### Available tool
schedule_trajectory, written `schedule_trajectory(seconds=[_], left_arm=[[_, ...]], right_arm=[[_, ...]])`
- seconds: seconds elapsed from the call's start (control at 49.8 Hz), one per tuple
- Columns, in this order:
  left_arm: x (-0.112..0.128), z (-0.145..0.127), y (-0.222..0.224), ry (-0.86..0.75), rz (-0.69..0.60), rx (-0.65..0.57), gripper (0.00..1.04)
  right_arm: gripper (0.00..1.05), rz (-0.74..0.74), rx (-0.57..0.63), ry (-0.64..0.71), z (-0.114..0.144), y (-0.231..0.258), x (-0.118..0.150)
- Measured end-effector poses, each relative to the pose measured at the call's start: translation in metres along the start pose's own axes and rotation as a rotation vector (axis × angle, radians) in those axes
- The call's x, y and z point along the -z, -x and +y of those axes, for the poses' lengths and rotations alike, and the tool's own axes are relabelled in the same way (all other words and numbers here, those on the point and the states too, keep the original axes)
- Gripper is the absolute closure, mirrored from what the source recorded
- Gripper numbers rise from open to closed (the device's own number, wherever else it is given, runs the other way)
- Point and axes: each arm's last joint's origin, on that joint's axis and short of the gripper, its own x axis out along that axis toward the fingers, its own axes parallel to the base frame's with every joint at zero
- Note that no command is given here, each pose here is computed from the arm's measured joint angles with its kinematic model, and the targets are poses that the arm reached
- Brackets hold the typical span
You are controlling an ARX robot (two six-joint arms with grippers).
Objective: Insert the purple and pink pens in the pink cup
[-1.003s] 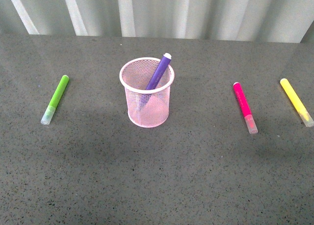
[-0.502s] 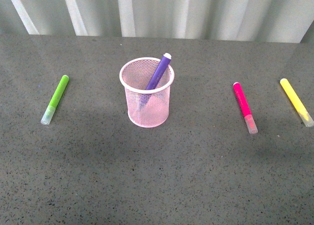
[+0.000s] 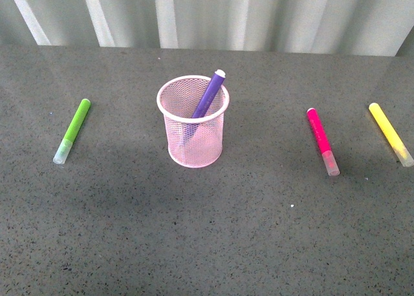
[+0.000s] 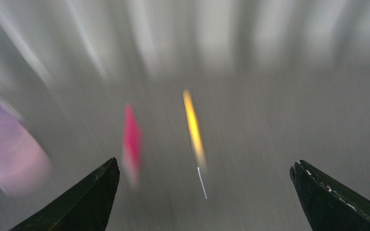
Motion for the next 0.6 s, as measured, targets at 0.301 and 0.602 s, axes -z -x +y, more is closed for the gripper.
schedule_trajectory(seconds=[0.301, 0.602], left_arm=[[0.0, 0.0, 0.0, 0.0, -0.001, 0.0, 0.07], [0.0, 0.0, 0.0, 0.0, -0.001, 0.0, 0.07]], right_arm=[[0.07, 0.189, -0.038, 0.062, 0.036, -0.103, -0.02], [0.07, 0.304, -0.013, 0.081, 0.055, -0.169, -0.012]])
